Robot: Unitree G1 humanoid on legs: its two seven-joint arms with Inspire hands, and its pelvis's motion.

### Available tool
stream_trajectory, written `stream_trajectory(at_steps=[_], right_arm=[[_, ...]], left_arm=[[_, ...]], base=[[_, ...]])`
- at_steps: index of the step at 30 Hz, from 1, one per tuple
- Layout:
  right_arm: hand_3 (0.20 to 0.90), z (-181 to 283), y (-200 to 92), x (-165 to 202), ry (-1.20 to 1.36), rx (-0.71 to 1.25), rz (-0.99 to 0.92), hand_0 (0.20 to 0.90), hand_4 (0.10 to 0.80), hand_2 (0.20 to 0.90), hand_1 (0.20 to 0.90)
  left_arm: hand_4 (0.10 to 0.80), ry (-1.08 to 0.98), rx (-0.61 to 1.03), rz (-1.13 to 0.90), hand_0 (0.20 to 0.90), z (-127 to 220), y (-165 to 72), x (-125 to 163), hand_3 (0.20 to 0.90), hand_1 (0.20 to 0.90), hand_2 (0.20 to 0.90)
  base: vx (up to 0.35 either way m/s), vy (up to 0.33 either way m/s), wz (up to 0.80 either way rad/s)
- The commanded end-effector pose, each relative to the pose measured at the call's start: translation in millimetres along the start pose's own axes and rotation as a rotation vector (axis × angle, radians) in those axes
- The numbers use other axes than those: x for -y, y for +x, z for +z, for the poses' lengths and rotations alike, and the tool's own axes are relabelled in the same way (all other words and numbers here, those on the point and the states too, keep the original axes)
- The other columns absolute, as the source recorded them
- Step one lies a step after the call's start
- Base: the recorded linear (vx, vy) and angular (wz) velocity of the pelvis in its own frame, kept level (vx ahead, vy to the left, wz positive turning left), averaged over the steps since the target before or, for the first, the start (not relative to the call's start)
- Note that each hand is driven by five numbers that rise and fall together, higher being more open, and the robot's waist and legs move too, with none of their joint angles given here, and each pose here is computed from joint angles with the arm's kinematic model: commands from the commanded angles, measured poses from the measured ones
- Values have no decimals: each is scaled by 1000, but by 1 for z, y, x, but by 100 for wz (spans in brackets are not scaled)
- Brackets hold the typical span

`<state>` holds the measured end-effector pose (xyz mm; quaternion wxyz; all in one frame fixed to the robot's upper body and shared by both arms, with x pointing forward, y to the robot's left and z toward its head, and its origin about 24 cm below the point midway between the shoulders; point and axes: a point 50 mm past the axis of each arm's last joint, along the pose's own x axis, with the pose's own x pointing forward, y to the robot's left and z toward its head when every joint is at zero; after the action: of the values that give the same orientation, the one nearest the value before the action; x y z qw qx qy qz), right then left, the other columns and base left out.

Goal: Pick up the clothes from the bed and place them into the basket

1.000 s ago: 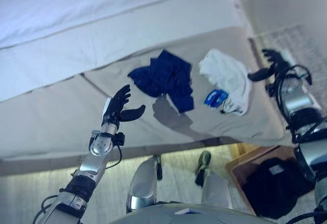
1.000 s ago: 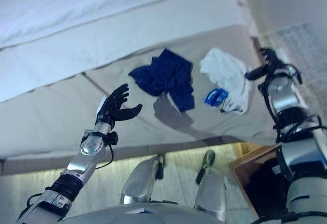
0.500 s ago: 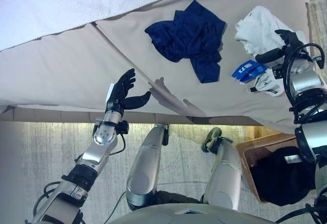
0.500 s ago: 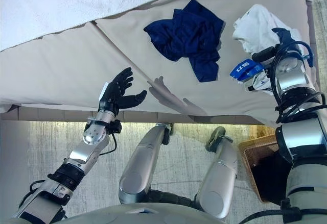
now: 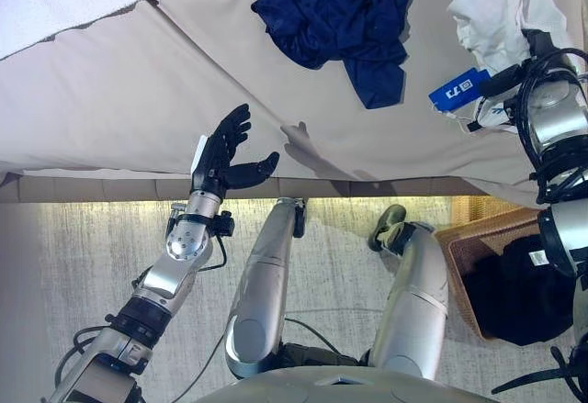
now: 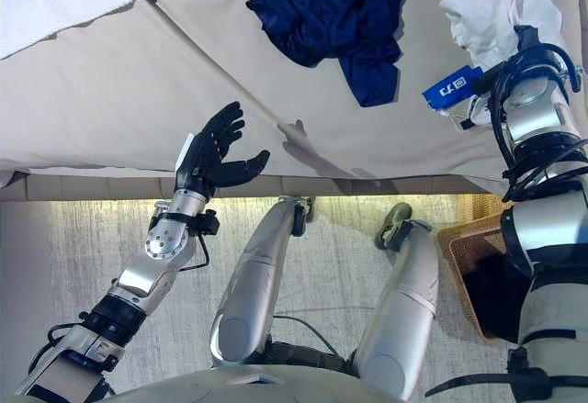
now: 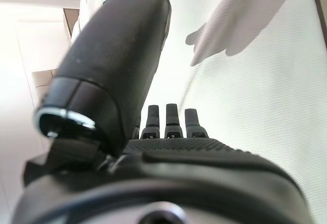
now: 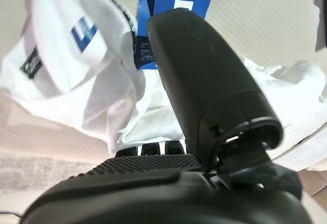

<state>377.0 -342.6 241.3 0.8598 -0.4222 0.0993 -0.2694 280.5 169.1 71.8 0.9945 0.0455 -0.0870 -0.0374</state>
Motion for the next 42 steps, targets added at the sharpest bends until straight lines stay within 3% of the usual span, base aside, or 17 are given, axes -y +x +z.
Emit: stream_trajectory(at_steps=[1, 12, 23, 42], right_arm=[[200, -41, 1, 46, -130, -134, -142, 300, 100, 300, 300], [200, -33, -3, 63, -112, 17, -273, 300, 100, 300, 300], [200, -27, -12, 75, -4, 169, -346, 300, 100, 300, 300], [200, -61, -50, 122, 186, 295, -445, 300, 100, 300, 300]], left_arm=[[800, -54, 198, 18, 900, 33, -3, -6, 900, 900, 900], [800, -52, 196, 41, 900, 31, -5, -10, 900, 900, 900], [800, 3, 53, 40, 900, 9, -1, -14, 900, 900, 900], [800, 44, -78, 97, 900, -25, -9, -29, 900, 900, 900]], base=[[6, 16, -8], [11, 53, -9], [67, 84, -19], [67, 38, -10]])
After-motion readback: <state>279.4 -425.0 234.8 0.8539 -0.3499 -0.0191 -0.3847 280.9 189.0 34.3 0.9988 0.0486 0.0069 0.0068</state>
